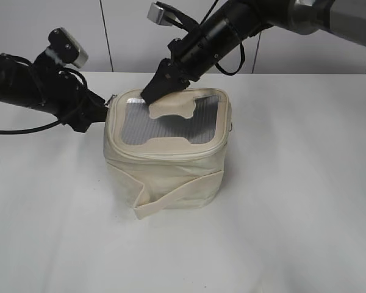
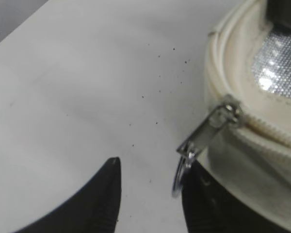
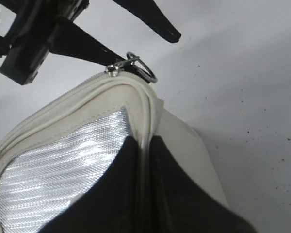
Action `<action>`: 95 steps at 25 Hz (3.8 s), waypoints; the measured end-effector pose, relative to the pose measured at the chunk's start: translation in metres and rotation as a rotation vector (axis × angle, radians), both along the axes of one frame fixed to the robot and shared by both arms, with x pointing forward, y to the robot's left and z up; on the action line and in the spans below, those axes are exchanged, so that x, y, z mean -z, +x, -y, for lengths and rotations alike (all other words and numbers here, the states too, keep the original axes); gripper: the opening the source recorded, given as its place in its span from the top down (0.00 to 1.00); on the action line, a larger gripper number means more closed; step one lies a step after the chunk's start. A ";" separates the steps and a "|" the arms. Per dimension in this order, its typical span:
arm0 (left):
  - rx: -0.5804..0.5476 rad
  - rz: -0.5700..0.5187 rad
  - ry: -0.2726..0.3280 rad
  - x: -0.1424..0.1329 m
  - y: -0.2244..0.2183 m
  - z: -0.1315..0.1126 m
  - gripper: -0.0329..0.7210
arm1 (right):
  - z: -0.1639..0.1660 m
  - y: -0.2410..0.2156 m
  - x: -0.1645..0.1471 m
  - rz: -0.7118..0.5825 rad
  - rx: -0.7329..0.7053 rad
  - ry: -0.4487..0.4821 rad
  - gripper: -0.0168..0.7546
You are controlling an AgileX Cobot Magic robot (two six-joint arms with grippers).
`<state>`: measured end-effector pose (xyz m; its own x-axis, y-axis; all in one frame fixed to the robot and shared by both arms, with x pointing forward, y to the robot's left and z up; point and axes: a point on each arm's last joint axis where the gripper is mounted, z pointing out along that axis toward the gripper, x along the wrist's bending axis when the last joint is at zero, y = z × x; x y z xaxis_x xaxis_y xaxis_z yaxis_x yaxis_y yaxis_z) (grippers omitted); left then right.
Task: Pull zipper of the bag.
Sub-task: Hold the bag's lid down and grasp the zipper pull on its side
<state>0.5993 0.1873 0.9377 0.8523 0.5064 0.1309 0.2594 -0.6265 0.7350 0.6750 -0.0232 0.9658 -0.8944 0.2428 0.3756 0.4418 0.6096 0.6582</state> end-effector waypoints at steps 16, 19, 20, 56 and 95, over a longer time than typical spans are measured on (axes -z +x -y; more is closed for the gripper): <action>0.016 0.010 -0.021 -0.002 0.000 0.002 0.88 | 0.000 0.000 0.000 -0.001 0.000 0.000 0.92; 0.025 0.008 -0.026 -0.002 -0.001 0.003 0.96 | 0.000 0.000 0.000 -0.001 0.001 0.000 0.92; 0.027 0.008 -0.024 -0.002 -0.001 0.003 0.96 | 0.000 0.000 0.000 -0.003 0.002 -0.001 0.92; -0.107 -0.164 0.024 -0.039 -0.114 -0.025 0.96 | -0.007 -0.001 -0.001 -0.178 0.156 0.019 0.92; 0.132 -0.288 -0.040 -0.035 -0.186 0.099 0.71 | 0.017 0.016 -0.001 -0.275 0.389 -0.026 0.51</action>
